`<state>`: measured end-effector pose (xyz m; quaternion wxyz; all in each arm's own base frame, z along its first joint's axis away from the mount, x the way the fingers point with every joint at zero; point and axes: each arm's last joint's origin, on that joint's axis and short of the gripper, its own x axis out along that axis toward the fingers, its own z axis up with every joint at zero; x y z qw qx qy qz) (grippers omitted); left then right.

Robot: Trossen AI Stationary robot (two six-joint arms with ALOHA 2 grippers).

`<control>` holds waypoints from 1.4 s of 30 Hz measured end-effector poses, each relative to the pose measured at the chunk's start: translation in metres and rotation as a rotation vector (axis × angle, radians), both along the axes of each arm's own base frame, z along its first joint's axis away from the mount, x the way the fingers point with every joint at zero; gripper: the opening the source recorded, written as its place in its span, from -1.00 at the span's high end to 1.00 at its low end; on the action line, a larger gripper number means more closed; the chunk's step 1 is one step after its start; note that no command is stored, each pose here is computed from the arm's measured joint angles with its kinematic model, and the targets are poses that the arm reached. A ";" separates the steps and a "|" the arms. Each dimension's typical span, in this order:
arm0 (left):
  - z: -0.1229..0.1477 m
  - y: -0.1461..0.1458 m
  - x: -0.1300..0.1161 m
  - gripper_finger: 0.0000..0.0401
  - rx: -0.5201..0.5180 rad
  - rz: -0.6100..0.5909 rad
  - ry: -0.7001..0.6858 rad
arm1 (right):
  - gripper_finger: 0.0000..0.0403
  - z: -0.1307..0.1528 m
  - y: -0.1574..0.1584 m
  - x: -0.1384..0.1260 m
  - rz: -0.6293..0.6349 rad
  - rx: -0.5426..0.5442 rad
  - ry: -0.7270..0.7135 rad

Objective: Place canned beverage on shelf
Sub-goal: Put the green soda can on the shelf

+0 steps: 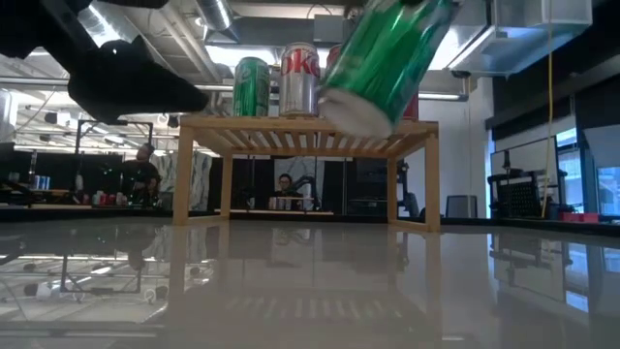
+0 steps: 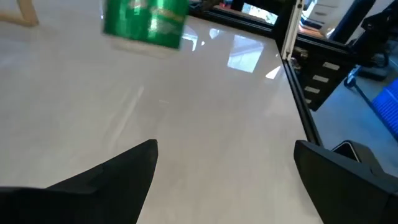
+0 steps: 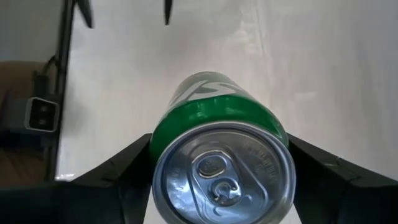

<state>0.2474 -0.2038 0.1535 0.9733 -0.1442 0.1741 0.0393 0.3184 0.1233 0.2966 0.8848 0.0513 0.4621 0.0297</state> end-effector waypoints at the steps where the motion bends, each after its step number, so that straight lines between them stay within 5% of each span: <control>1: 0.000 0.000 0.000 -0.83 0.002 0.000 0.000 | -0.41 -0.002 -0.002 0.002 0.006 -0.004 0.003; 13: -0.004 0.014 0.010 -0.83 0.035 -0.028 0.056 | -0.41 -0.030 -0.026 0.045 0.003 -0.111 0.280; 22: -0.006 0.025 0.017 -0.83 0.082 -0.027 0.088 | -0.41 -0.056 -0.037 0.065 0.048 -0.135 0.354; 30: -0.007 0.036 0.025 -0.83 0.081 -0.031 0.105 | -0.43 -0.059 -0.034 0.071 0.109 -0.144 0.316; 37: -0.011 0.046 0.028 -0.83 0.106 -0.004 0.149 | -0.92 -0.058 -0.033 0.074 0.124 -0.151 0.282; 42: -0.012 0.053 0.031 -0.83 0.105 -0.010 0.167 | -0.80 -0.055 -0.033 0.072 0.136 -0.143 0.285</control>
